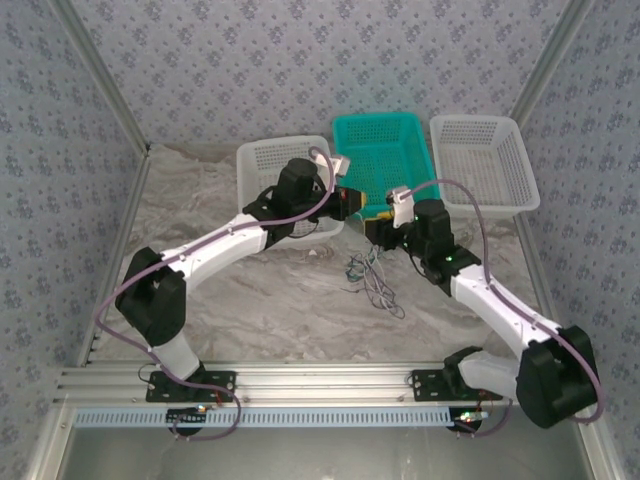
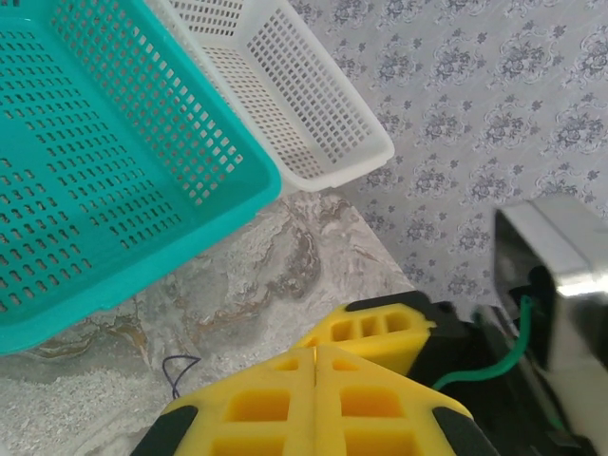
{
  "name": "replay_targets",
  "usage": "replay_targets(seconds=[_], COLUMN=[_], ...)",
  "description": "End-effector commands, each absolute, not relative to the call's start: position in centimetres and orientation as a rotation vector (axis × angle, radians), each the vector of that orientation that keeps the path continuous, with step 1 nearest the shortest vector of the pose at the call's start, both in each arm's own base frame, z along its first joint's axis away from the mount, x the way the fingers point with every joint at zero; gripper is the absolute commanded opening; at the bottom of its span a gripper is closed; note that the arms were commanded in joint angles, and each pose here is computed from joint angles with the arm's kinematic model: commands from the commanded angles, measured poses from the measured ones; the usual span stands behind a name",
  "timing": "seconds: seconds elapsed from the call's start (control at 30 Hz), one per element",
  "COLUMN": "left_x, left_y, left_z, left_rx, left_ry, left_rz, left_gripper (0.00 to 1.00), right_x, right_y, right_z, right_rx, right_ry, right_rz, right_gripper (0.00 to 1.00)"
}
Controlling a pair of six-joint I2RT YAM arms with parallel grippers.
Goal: Untangle the cables
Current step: Untie the cable.
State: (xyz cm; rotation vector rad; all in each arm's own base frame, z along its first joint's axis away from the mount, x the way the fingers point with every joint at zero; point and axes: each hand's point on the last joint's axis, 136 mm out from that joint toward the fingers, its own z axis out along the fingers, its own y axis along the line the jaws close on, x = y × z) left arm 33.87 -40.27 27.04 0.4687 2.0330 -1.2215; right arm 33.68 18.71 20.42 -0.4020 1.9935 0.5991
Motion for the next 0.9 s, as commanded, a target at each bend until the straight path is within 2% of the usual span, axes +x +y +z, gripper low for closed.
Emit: replay_targets(seconds=[0.0,0.07,0.17,0.23,0.27,0.37,0.5,0.57,0.7,0.8,0.87], left_x=[32.7,32.6,32.7,32.6,32.6,32.6,33.3,33.5,33.4,33.0,32.4], left_y=[-40.2,-40.2,-40.2,-40.3,-40.3,-40.1,-37.3,-35.5,-32.8,-32.3,-33.2], left_z=[30.3,30.1,30.2,30.4,30.6,30.8,30.2,29.8,28.8,28.3,28.5], left_rx=[0.522,0.522,0.520,0.523,0.522,0.524,0.470,0.444,0.398,0.398,0.431], left_ry=[1.941,1.947,1.943,1.937,1.933,1.933,1.965,1.976,2.002,2.010,1.989], left_rz=[-1.248,-1.248,-1.252,-1.258,-1.261,-1.245,-1.056,-0.972,-0.928,-0.932,-1.012], left_gripper=[0.00,0.00,0.00,0.00,0.00,0.04,0.28,0.27,0.01,0.00,0.10], right_x=[34.3,34.0,33.8,33.7,33.8,34.4,35.1,35.1,34.4,33.8,33.5], right_y=[19.7,20.0,19.6,19.4,19.2,18.0,14.7,12.7,10.0,10.5,11.2], right_z=[21.9,21.9,21.8,21.4,21.2,20.4,19.5,18.3,15.5,15.5,16.0], right_rx=[-0.400,-0.407,-0.393,-0.385,-0.371,-0.279,-0.055,0.051,0.179,0.144,0.105], right_ry=[1.901,1.891,1.894,1.913,1.927,1.966,2.003,2.048,2.131,2.117,2.100], right_rz=[0.688,0.720,0.712,0.698,0.686,0.643,0.610,0.588,0.543,0.591,0.623], right_gripper=[0.34,0.31,0.17,0.03,0.00,0.00,0.00,0.00,0.00,0.00,0.00])
